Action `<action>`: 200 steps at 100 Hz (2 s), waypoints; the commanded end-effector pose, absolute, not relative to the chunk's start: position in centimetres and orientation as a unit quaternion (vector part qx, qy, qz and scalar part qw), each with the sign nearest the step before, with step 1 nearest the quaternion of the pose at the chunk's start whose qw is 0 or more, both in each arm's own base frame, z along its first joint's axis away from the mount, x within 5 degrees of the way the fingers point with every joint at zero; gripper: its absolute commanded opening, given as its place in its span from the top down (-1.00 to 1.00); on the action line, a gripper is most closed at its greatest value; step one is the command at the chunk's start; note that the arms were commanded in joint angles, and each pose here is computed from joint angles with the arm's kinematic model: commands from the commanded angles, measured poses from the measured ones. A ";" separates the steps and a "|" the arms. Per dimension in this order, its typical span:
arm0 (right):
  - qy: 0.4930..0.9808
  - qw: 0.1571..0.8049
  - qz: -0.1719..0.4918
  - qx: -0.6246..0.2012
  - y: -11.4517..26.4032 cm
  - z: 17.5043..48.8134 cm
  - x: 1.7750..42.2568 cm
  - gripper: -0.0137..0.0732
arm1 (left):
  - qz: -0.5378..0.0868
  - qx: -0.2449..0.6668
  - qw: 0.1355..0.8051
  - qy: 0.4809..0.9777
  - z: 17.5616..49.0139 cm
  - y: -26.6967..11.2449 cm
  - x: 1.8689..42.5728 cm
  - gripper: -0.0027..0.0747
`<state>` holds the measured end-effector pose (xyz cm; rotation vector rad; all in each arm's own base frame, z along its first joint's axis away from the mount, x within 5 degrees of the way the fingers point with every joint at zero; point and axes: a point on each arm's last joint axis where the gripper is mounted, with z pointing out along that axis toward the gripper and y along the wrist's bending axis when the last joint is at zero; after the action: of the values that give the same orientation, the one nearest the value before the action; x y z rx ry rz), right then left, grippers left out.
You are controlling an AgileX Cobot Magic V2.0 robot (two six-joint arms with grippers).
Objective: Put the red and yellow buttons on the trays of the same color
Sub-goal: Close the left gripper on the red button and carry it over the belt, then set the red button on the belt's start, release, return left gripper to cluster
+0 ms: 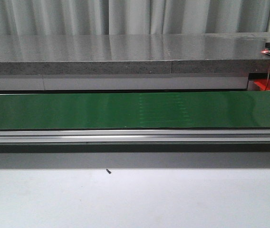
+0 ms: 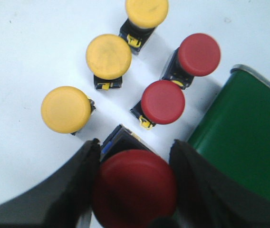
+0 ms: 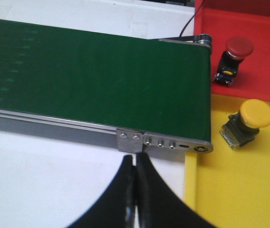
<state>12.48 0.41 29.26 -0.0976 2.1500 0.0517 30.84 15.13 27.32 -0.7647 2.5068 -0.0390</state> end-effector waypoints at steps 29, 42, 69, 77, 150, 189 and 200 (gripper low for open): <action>0.858 0.512 0.017 -0.037 0.3 30.6 12.7 0.96 | -0.033 -0.202 0.313 0.927 30.5 9.8 32.3 0.47; 0.858 0.512 0.017 -0.037 0.3 30.6 12.7 0.96 | -0.044 -0.192 0.308 0.931 29.5 8.9 33.4 0.47; 0.858 0.512 0.017 -0.037 0.3 30.6 12.7 0.96 | -0.057 -0.189 0.282 0.939 27.6 8.3 34.5 0.40; 0.858 0.512 0.017 -0.037 0.3 30.6 12.7 0.96 | -0.062 -0.180 0.281 0.940 27.6 8.1 34.6 0.15; 0.858 0.512 0.017 -0.037 0.3 30.6 12.7 0.96 | -0.077 -0.247 0.337 0.905 31.0 11.3 32.1 -0.53; 0.858 0.512 0.017 -0.037 0.3 30.6 12.7 0.96 | -0.067 -0.293 0.291 0.908 26.0 14.5 33.8 -0.53; 0.858 0.512 0.017 -0.037 0.3 30.6 12.7 0.96 | -0.064 -0.300 0.285 0.908 24.4 15.0 34.5 -0.53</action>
<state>12.48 0.41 29.26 -0.0976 2.1500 0.0517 33.88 14.44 22.82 -0.7990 2.5352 -0.1972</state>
